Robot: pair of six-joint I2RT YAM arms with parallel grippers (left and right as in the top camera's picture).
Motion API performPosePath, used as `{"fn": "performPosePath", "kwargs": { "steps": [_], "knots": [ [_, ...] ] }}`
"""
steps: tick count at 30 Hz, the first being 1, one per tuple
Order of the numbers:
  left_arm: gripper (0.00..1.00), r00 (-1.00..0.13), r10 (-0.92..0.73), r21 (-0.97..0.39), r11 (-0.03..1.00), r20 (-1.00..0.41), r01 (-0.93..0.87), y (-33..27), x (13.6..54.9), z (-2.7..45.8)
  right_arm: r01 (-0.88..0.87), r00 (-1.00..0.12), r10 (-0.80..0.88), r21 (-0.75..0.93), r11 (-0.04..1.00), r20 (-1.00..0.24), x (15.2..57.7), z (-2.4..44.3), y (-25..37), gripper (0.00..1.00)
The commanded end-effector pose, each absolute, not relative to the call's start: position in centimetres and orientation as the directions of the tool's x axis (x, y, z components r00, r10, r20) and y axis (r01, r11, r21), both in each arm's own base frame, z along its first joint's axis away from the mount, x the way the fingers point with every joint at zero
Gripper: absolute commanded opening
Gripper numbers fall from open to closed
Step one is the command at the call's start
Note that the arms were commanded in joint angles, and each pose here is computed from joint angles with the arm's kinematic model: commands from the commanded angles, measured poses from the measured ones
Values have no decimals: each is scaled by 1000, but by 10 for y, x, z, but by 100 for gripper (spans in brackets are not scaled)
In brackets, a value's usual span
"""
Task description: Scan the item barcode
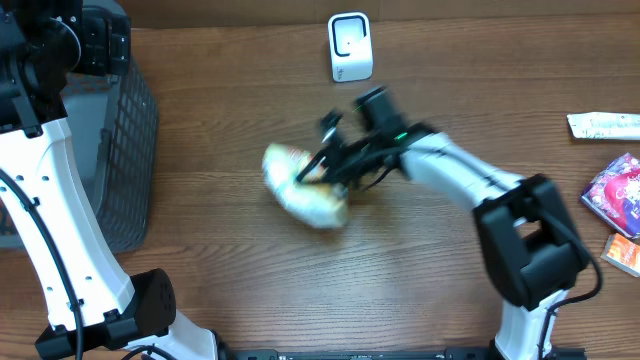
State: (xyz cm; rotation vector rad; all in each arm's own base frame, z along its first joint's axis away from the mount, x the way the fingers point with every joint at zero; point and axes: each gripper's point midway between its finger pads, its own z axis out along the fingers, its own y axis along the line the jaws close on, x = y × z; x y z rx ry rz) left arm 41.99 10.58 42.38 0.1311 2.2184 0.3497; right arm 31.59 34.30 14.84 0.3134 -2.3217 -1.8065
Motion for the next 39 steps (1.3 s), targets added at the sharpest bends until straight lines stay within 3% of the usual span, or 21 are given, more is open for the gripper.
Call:
{"fn": "performPosePath", "kwargs": {
  "steps": [1,8,16,21,23,24,25,27,29,31,32,33,34,35,37,39],
  "knots": [
    [100,-629,196,276,961,-752,-31,108,424,418,-13,-936,-351,1000,-20,-19,324,216,299,4],
    [100,-629,196,276,961,-752,-31,108,424,418,-82,-979,-183,996,-29,-86,374,219,239,4],
    [100,-629,196,276,961,-752,-31,108,424,418,-133,-985,-104,991,-27,-136,394,222,209,4],
    [100,-629,196,276,961,-752,-30,107,424,418,-309,-947,-88,951,-15,-309,388,202,212,4],
    [100,-629,196,276,961,-752,-31,108,424,418,-274,-962,-28,948,159,-273,398,167,213,38],
    [100,-629,196,276,961,-752,-31,108,424,418,-213,-973,16,925,316,-229,404,137,208,44],
    [100,-629,196,276,961,-752,-31,108,424,418,-141,-981,55,873,467,-188,407,108,199,44],
    [100,-629,196,276,961,-752,-31,108,424,418,26,-981,136,597,802,-141,405,45,158,47],
    [100,-629,196,276,961,-752,-31,108,424,418,12,-978,94,403,915,-184,401,26,137,56],
    [100,-629,196,276,961,-752,-31,108,424,418,-70,-974,16,366,928,-225,401,28,144,67],
    [100,-629,196,276,961,-752,-31,108,424,418,-97,-968,-2,370,924,-249,404,37,153,97],
    [100,-629,196,276,961,-752,-31,108,424,418,-96,-965,7,377,921,-263,408,45,157,100],
    [100,-629,196,276,961,-752,-31,108,424,418,-101,-962,10,387,917,-274,410,51,161,98],
    [100,-629,196,276,961,-752,-31,108,424,418,-115,-956,7,398,910,-292,413,60,164,84],
    [100,-629,196,276,961,-752,-31,108,424,418,-139,-945,4,412,901,-327,417,76,170,30],
    [100,-629,196,276,961,-752,-31,108,424,418,-157,-930,8,415,896,-368,421,98,171,4]
  ]
}}
